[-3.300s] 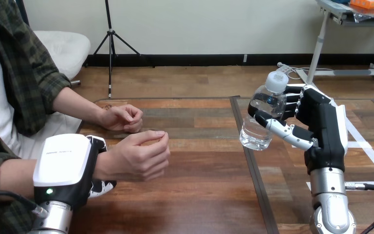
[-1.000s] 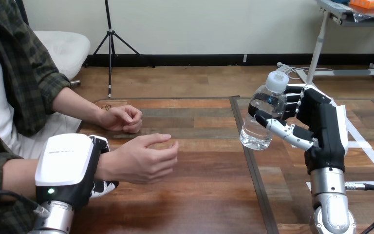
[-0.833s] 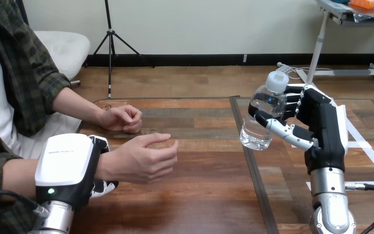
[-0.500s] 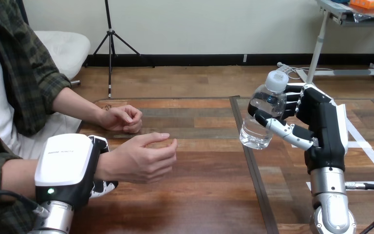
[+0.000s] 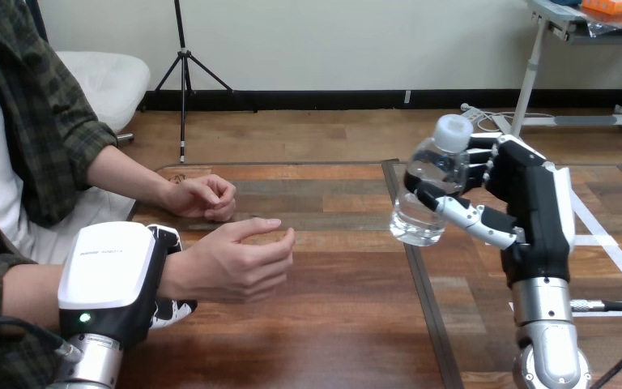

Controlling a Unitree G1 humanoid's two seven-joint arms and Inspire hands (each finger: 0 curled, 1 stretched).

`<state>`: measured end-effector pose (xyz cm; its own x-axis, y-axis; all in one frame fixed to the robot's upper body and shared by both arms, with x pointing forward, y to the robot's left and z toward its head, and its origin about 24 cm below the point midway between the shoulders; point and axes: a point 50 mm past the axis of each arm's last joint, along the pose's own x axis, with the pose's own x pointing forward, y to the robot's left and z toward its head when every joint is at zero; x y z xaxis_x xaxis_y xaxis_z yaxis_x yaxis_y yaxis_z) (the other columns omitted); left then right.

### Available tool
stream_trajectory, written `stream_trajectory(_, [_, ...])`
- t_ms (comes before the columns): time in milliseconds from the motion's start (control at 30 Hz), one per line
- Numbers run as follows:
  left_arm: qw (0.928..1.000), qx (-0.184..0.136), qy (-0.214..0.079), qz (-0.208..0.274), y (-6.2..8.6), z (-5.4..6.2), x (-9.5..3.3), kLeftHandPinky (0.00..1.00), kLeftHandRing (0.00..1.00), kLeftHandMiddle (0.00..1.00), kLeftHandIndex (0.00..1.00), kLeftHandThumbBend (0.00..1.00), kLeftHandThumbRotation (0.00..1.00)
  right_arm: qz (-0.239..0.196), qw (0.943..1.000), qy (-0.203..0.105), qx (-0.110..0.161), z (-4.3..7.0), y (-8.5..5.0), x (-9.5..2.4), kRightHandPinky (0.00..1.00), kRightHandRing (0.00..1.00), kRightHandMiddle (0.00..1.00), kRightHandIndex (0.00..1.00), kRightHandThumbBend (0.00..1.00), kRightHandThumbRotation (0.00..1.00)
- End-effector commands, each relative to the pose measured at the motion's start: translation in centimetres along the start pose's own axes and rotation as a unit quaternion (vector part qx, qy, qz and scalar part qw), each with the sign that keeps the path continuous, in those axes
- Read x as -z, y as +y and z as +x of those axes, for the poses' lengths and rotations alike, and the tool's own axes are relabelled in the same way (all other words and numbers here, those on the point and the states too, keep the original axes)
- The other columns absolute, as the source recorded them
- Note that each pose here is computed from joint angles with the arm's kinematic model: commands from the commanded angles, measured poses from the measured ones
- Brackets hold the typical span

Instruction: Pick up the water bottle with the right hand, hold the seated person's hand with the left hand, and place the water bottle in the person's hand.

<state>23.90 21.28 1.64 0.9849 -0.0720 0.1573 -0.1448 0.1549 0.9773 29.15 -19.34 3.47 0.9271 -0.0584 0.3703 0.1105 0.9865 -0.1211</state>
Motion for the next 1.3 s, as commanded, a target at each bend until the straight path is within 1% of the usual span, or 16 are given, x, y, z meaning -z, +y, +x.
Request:
stream_trajectory(0, [0.9985, -0.048, -0.026, -0.001, 1.8, 1.2, -0.9, 0.24, 0.26, 0.3, 0.3, 0.81, 0.0, 0.028, 0.9969, -0.073, -0.011, 1.8, 1.3, -2.7, 0.39, 0.44, 0.49, 0.53, 0.69, 0.0])
stream_trajectory(67, [0.9985, -0.048, -0.027, -0.003, 1.8, 1.1, -1.0, 0.24, 0.26, 0.3, 0.3, 0.82, 0.0, 0.032, 0.9967, -0.073, -0.014, 1.7, 1.5, -2.7, 0.38, 0.44, 0.49, 0.53, 0.69, 0.0])
stream_trajectory(267, [0.9977, -0.055, -0.036, -0.017, 1.9, 1.1, -1.2, 0.24, 0.26, 0.3, 0.3, 0.82, 0.0, 0.063, 0.9947, -0.076, -0.028, 1.5, 2.2, -3.0, 0.38, 0.44, 0.49, 0.53, 0.67, 0.0])
stream_trajectory(467, [0.997, -0.06, -0.044, -0.024, 2.0, 1.0, -1.6, 0.24, 0.26, 0.29, 0.3, 0.81, 0.0, 0.086, 0.9915, -0.081, -0.055, 1.2, 2.8, -3.3, 0.4, 0.44, 0.5, 0.54, 0.63, 0.0])
stream_trajectory(667, [0.9957, -0.07, -0.056, -0.023, 2.1, 0.9, -1.9, 0.23, 0.25, 0.29, 0.29, 0.8, 0.0, 0.079, 0.9906, -0.089, -0.067, 1.1, 3.3, -3.6, 0.41, 0.44, 0.5, 0.54, 0.63, 0.0])
stream_trajectory(867, [0.9948, -0.074, -0.066, -0.024, 2.3, 0.8, -2.4, 0.22, 0.25, 0.28, 0.29, 0.8, 0.0, 0.089, 0.9891, -0.091, -0.075, 1.0, 3.9, -4.1, 0.4, 0.44, 0.49, 0.53, 0.65, 0.0])
stream_trajectory(1067, [0.9926, -0.088, -0.078, -0.031, 2.5, 0.7, -2.9, 0.21, 0.24, 0.28, 0.28, 0.81, 0.0, 0.091, 0.9877, -0.096, -0.083, 0.8, 4.4, -4.5, 0.39, 0.44, 0.49, 0.53, 0.66, 0.0])
stream_trajectory(1267, [0.9917, -0.091, -0.083, -0.038, 2.6, 0.6, -3.4, 0.21, 0.23, 0.27, 0.28, 0.82, 0.0, 0.079, 0.9874, -0.104, -0.089, 0.7, 4.7, -4.9, 0.38, 0.43, 0.49, 0.52, 0.67, 0.0])
